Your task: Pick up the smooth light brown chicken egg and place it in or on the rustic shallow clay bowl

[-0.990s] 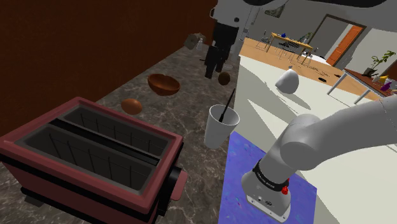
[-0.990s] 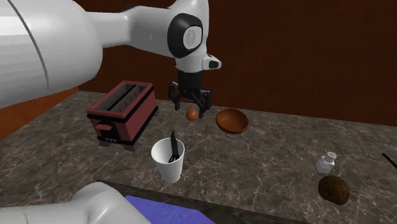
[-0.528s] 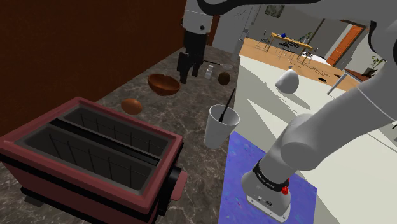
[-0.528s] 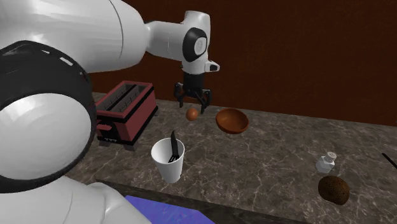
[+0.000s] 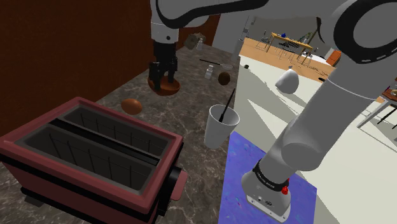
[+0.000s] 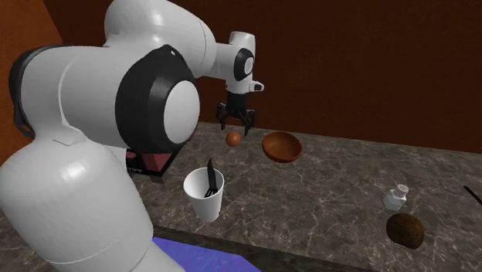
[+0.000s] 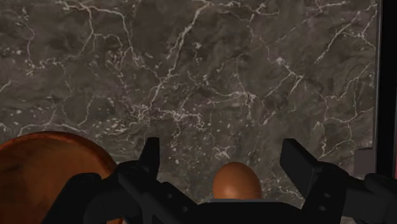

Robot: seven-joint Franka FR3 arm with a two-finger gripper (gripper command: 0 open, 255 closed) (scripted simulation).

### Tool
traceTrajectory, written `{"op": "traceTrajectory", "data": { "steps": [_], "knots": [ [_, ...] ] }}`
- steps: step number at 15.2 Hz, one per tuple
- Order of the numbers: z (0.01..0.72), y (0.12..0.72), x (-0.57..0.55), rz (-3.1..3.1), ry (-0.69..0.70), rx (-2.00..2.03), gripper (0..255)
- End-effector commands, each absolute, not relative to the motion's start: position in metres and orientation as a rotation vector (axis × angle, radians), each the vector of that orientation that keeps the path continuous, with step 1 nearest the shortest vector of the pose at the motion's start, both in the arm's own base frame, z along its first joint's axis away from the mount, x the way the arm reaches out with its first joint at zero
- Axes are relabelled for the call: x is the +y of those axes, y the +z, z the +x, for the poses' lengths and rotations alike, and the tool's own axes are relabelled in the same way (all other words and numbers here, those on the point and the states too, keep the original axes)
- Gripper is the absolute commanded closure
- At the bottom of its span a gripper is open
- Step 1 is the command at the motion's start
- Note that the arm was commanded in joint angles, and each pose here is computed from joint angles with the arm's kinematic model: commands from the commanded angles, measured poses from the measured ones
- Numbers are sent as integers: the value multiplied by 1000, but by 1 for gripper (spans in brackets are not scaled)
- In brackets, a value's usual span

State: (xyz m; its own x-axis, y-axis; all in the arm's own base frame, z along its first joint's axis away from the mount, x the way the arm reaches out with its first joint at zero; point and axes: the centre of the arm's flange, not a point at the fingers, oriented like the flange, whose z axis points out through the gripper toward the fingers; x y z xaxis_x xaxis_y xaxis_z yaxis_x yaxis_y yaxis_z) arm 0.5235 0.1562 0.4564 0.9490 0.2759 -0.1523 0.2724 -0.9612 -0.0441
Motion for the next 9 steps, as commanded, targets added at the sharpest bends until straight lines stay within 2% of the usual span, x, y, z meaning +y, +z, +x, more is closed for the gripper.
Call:
{"op": "traceTrajectory", "data": {
  "steps": [1,9],
  "knots": [
    [545,441,171,-3075,265,-454,0],
    [620,380,228,-3058,342,-537,0]
  ]
}}
